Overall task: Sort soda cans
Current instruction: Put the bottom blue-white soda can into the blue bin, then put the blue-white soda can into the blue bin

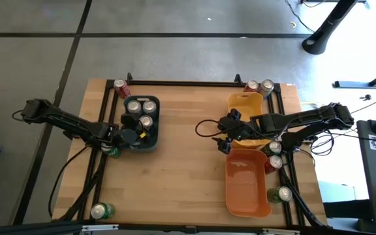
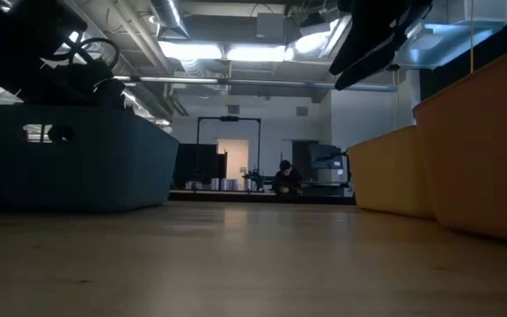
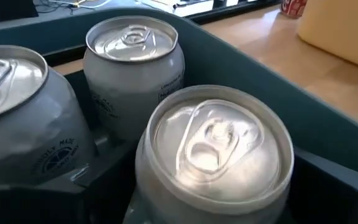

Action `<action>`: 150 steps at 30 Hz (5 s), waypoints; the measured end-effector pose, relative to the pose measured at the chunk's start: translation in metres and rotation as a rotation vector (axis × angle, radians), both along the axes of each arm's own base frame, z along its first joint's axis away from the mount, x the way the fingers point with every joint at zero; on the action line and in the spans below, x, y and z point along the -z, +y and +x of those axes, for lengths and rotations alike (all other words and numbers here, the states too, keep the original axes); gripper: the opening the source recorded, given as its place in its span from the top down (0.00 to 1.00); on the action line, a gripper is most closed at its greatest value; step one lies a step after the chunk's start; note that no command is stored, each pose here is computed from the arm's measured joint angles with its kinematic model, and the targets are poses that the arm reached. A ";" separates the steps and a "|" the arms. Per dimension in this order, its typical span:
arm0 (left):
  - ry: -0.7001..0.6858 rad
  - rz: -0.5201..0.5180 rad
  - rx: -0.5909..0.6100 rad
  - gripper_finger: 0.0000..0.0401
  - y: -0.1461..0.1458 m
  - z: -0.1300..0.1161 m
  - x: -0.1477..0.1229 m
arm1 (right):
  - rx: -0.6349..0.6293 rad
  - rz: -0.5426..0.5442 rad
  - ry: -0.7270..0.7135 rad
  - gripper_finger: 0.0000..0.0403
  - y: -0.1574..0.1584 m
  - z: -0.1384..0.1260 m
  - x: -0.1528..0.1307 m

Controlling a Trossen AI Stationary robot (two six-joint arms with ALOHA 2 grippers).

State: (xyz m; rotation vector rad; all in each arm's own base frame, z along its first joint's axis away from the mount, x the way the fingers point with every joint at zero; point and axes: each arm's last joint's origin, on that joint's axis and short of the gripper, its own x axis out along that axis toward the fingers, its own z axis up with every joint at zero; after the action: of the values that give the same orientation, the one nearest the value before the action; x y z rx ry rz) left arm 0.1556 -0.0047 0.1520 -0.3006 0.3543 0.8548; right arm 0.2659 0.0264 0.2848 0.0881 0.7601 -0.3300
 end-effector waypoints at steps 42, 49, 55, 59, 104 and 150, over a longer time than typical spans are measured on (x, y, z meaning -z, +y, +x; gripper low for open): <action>0.028 0.212 0.094 0.09 0.009 -0.016 -0.107 | 0.679 -0.198 0.106 0.09 -0.142 -0.034 -0.036; 0.043 0.271 0.101 0.09 0.012 -0.015 -0.112 | 0.880 -0.146 0.126 0.09 -0.198 -0.071 -0.036; 0.039 0.291 0.099 0.09 0.016 -0.013 -0.115 | 1.007 -0.068 0.063 0.09 -0.235 -0.100 -0.035; 0.061 0.296 0.133 0.09 0.018 -0.013 -0.114 | 1.081 -0.026 0.089 0.09 -0.258 -0.115 -0.031; 0.116 0.264 0.187 0.09 0.020 -0.012 -0.107 | 0.681 0.227 0.974 0.09 -0.307 -0.118 -0.012; 0.142 0.258 0.189 0.09 0.020 -0.013 -0.105 | 0.477 0.305 1.157 0.09 -0.337 -0.114 0.057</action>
State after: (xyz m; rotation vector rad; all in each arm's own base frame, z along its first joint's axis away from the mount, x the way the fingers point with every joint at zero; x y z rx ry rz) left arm 0.1421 0.0158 0.2565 0.0338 0.3930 0.7276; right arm 0.1519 -0.3102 0.2281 0.3883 1.9470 -0.7336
